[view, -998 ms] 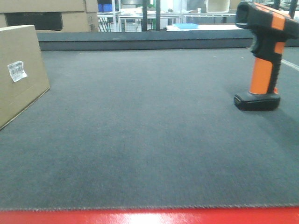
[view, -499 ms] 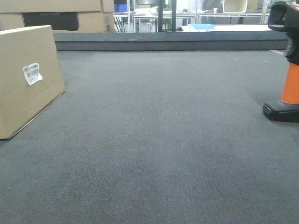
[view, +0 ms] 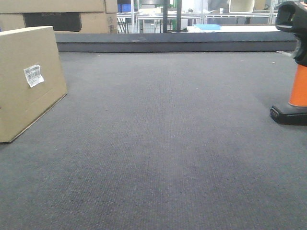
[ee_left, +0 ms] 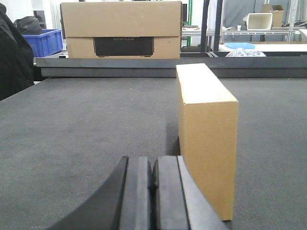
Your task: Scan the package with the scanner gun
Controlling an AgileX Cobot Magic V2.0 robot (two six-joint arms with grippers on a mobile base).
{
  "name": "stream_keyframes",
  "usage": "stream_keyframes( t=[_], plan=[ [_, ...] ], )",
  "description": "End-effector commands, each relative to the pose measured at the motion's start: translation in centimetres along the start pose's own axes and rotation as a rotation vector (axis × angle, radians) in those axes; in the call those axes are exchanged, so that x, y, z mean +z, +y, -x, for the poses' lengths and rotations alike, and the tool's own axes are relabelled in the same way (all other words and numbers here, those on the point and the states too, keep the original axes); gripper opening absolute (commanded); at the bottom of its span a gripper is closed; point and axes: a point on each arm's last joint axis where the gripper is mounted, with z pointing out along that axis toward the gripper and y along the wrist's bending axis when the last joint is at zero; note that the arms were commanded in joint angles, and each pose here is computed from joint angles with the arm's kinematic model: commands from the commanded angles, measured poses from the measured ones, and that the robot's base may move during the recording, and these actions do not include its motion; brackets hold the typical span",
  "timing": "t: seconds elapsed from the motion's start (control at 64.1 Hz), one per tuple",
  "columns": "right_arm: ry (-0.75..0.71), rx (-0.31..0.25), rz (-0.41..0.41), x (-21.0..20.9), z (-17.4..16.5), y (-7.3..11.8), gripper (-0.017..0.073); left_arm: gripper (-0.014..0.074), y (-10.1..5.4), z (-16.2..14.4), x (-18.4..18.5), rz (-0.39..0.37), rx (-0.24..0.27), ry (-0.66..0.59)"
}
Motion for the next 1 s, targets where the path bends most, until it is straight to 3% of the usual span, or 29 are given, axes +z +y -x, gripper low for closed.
stream_keyframes(
  t=[0.0,0.764,0.92,0.983],
  plan=[
    [-0.022,-0.006,-0.002,0.0,0.2,0.0,-0.0162,-0.0111,0.0,0.3,0.0,-0.006,-0.008,-0.026],
    [-0.097,-0.006,-0.010,-0.1,0.9,-0.1,-0.0162,-0.0111,0.0,0.5,0.0,-0.006,-0.008,-0.048],
    [-0.218,0.010,-0.022,-0.2,2.0,-0.2,-0.0162,-0.0111,0.0,1.7,-0.2,-0.006,-0.008,-0.186],
    [-0.252,0.010,-0.026,-0.3,2.3,-0.2,-0.0162,-0.0111,-0.1,2.7,-0.4,-0.009,-0.008,-0.295]
  ],
)
